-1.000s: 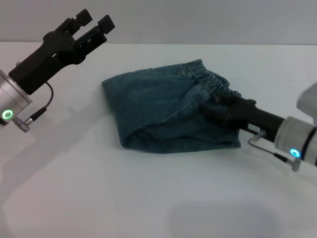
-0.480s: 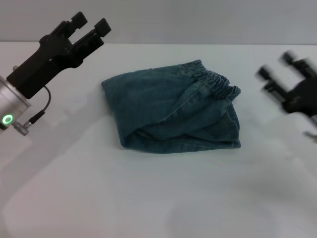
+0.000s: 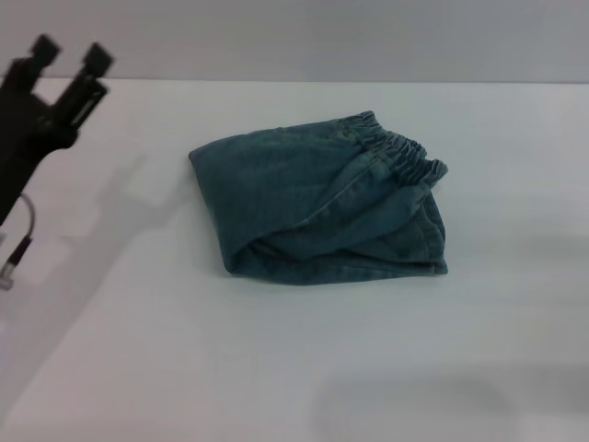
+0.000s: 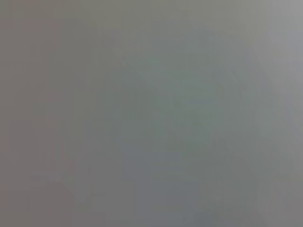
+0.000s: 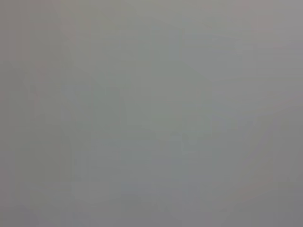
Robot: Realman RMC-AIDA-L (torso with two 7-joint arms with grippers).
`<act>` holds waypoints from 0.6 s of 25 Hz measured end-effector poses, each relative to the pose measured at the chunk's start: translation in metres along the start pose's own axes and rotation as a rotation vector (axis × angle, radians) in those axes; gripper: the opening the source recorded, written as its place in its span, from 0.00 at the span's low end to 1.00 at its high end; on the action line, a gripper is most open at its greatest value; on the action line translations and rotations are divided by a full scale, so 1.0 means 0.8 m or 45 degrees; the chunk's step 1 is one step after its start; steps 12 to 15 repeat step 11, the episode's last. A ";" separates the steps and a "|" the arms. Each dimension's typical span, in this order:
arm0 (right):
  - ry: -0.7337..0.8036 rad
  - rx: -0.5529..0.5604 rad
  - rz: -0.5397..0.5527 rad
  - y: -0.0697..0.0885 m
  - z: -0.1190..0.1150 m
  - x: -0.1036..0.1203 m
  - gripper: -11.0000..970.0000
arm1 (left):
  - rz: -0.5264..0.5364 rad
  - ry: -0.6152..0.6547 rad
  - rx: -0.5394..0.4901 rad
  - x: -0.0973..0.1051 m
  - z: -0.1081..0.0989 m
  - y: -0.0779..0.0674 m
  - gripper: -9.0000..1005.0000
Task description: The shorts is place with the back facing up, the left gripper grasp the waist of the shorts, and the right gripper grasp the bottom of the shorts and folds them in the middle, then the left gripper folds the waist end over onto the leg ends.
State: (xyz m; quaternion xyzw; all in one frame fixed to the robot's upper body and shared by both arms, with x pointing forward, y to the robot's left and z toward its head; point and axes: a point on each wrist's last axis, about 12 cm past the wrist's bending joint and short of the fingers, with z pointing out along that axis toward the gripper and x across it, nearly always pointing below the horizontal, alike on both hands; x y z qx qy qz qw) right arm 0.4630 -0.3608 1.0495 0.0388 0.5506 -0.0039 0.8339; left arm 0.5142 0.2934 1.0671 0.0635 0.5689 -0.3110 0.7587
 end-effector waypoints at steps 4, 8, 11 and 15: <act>-0.010 0.104 -0.019 -0.015 -0.006 -0.003 0.68 | 0.058 -0.057 -0.130 0.004 -0.020 0.001 0.84; -0.016 0.127 -0.025 -0.018 -0.007 -0.004 0.68 | 0.077 -0.058 -0.222 0.009 -0.033 0.002 0.84; -0.019 0.133 -0.053 -0.019 -0.008 -0.004 0.68 | 0.068 -0.063 -0.243 0.010 -0.038 0.002 0.84; -0.019 0.133 -0.053 -0.019 -0.008 -0.004 0.68 | 0.068 -0.063 -0.243 0.010 -0.038 0.002 0.84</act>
